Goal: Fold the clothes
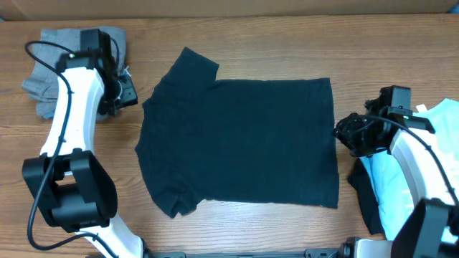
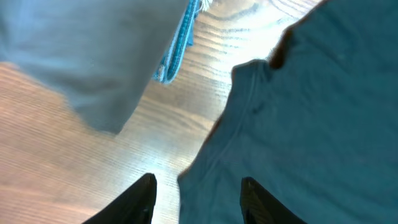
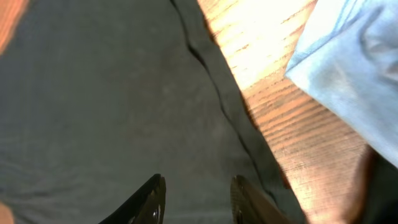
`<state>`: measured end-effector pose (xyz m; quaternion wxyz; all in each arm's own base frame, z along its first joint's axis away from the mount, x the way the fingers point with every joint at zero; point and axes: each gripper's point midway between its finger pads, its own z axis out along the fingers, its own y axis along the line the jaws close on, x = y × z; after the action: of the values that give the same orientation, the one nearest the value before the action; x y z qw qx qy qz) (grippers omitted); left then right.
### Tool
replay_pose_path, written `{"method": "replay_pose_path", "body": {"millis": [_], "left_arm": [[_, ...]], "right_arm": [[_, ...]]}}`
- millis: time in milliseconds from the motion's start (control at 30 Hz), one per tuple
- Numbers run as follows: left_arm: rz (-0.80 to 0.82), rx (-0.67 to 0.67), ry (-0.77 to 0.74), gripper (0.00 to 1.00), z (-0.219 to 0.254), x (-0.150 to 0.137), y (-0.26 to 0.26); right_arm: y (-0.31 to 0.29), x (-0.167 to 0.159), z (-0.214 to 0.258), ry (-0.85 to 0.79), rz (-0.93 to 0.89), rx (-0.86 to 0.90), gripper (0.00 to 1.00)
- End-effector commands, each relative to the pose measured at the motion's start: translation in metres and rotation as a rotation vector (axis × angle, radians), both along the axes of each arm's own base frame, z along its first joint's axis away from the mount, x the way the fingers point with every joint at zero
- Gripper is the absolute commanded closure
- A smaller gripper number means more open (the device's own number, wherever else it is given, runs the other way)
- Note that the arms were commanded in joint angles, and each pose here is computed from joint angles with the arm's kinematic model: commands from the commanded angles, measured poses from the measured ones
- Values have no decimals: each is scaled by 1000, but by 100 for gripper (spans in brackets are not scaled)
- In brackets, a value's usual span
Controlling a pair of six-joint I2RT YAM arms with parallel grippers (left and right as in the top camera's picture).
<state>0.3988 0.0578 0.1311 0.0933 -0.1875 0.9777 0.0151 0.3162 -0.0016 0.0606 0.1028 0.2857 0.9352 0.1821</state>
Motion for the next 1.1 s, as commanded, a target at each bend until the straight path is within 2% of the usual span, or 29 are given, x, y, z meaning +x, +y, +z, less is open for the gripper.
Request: {"method": "replay_pose_path", "body": {"millis": [0, 133, 267, 433, 567, 833, 933, 1067], "left_arm": [[-72, -15, -51, 55, 39, 8, -6], [-118, -59, -60, 54, 68, 0, -18], [-162, -46, -111, 51, 100, -10, -28], [-191, -34, -189, 48, 135, -28, -40], [-221, -34, -206, 48, 152, -49, -52], [-302, -47, -128, 46, 148, -73, -79], [-324, -50, -103, 44, 144, -78, -86], [-302, -39, -56, 45, 142, -89, -86]], "right_arm": [[9, 5, -18, 18, 11, 24, 62], [16, 19, -36, 14, 14, 29, 64], [14, 18, -63, 74, -6, -19, 71], [-15, 10, -96, 182, -160, -159, 81], [-36, 28, -106, 131, -266, -211, 83], [-62, 79, -88, -29, -389, -181, 84], [-56, 96, -72, -83, -317, -135, 84], [-43, 106, -43, -110, -223, -75, 78]]}}
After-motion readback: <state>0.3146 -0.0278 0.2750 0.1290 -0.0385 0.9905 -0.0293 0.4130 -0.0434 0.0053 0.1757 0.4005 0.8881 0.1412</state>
